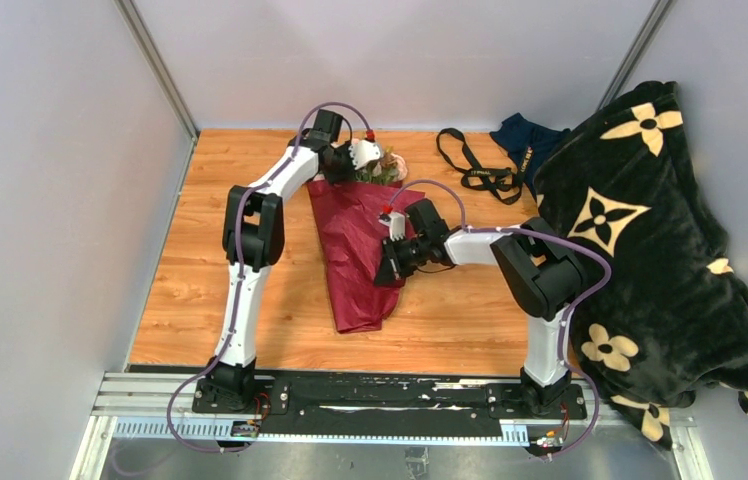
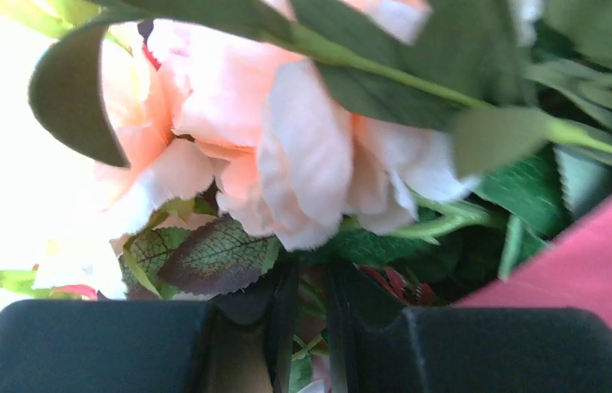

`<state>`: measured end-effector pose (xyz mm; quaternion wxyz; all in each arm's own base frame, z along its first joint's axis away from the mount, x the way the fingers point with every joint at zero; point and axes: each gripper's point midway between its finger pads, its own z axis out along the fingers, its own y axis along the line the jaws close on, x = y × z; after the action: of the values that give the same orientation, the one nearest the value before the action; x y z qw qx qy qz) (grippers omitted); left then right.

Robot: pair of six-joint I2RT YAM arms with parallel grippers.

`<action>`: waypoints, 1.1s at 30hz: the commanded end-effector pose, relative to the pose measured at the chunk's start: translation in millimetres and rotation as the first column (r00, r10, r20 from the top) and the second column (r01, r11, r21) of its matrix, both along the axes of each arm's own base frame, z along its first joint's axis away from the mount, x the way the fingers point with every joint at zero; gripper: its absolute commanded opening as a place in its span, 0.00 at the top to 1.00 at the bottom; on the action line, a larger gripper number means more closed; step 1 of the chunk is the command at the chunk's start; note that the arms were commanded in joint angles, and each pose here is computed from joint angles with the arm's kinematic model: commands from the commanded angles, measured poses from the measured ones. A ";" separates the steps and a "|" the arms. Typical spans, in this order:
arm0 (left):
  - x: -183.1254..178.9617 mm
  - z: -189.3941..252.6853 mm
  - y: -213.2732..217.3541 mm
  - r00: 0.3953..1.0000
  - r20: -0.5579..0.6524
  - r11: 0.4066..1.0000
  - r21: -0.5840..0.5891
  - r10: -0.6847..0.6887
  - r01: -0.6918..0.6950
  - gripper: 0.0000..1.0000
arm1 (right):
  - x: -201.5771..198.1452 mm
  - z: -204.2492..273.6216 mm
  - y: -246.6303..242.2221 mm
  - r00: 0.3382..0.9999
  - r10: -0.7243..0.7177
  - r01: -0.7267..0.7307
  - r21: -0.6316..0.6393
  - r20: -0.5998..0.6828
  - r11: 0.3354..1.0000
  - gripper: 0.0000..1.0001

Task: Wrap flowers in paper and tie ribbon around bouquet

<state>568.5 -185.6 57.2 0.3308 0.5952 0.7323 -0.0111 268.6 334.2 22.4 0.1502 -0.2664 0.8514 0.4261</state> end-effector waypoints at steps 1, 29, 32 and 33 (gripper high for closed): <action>24.7 26.1 16.3 0.969 0.112 0.976 -0.051 0.218 -0.214 0.77 | -45.8 -45.6 -34.2 0.993 -0.002 -0.022 -0.200 -0.119 0.980 1.00; -379.9 -52.6 -69.7 0.844 -0.300 0.845 0.172 -0.445 0.507 0.50 | 1.0 15.5 -26.5 0.955 -0.292 0.286 -0.114 -0.042 0.951 0.98; -388.2 -61.3 -66.4 0.828 -0.329 0.832 0.177 -0.454 0.527 0.48 | 5.8 25.9 -36.4 0.948 -0.318 0.316 -0.136 0.006 0.939 0.97; -390.1 -62.7 -65.3 0.824 -0.336 0.829 0.175 -0.457 0.531 0.48 | 4.8 28.6 -43.9 0.945 -0.327 0.326 -0.165 0.024 0.931 0.96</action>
<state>194.3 -262.2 18.6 0.1680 0.7828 0.5939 -0.0794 270.0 314.2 40.3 0.1763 -0.1550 0.8983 0.3714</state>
